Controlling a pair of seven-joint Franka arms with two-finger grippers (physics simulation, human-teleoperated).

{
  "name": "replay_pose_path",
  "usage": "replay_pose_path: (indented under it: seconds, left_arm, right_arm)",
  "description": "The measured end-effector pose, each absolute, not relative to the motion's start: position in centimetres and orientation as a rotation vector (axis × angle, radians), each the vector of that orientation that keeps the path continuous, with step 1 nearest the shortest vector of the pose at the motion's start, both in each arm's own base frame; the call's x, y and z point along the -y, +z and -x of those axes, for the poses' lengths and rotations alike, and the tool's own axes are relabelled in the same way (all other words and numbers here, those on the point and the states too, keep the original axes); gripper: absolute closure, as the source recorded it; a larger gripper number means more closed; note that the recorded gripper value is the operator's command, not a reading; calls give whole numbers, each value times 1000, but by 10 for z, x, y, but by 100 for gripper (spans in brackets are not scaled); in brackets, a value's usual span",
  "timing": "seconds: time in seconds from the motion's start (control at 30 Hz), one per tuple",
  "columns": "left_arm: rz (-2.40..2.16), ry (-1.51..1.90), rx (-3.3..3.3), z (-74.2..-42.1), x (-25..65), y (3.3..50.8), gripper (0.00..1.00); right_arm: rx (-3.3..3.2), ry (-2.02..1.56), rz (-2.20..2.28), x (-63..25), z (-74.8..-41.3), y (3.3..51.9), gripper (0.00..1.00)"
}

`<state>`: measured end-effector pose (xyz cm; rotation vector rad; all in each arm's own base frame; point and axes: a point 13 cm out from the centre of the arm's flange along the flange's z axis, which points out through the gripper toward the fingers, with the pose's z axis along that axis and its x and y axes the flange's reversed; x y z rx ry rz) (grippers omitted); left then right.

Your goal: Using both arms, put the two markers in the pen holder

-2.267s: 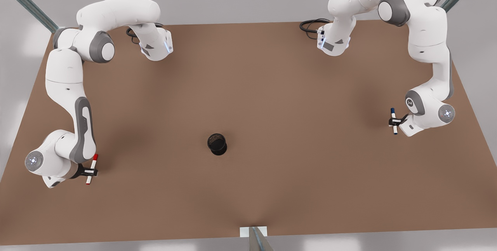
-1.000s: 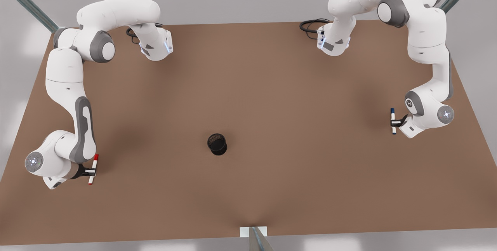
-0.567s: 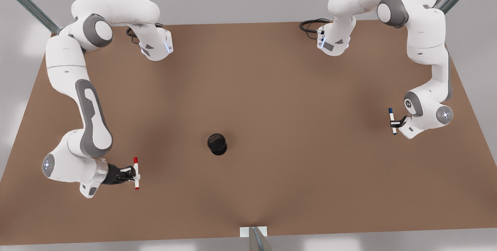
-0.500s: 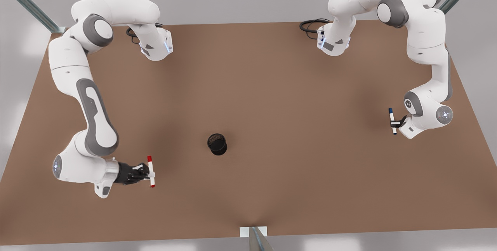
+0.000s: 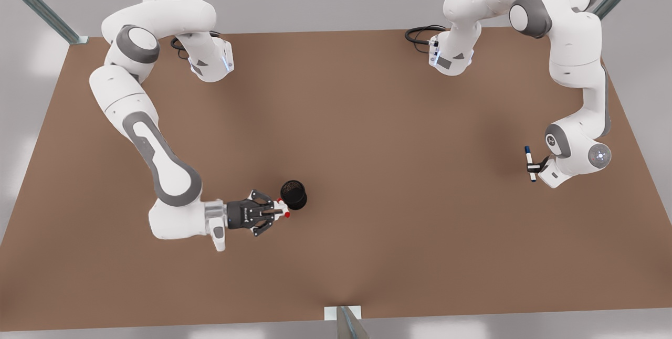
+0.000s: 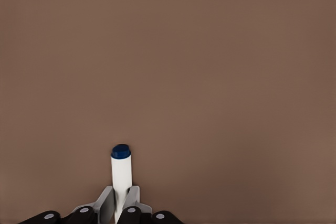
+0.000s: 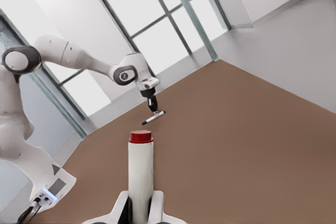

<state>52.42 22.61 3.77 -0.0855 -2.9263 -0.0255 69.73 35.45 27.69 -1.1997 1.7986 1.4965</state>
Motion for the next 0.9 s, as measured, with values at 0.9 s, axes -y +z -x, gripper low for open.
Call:
replay_pose_path:
  seconds: [0.9]
  left_arm:
    - [53, -33, 2925, -525, -225, 40, 73]
  right_arm:
    - [-1168, 1284, 1556, -381, -596, 183, 73]
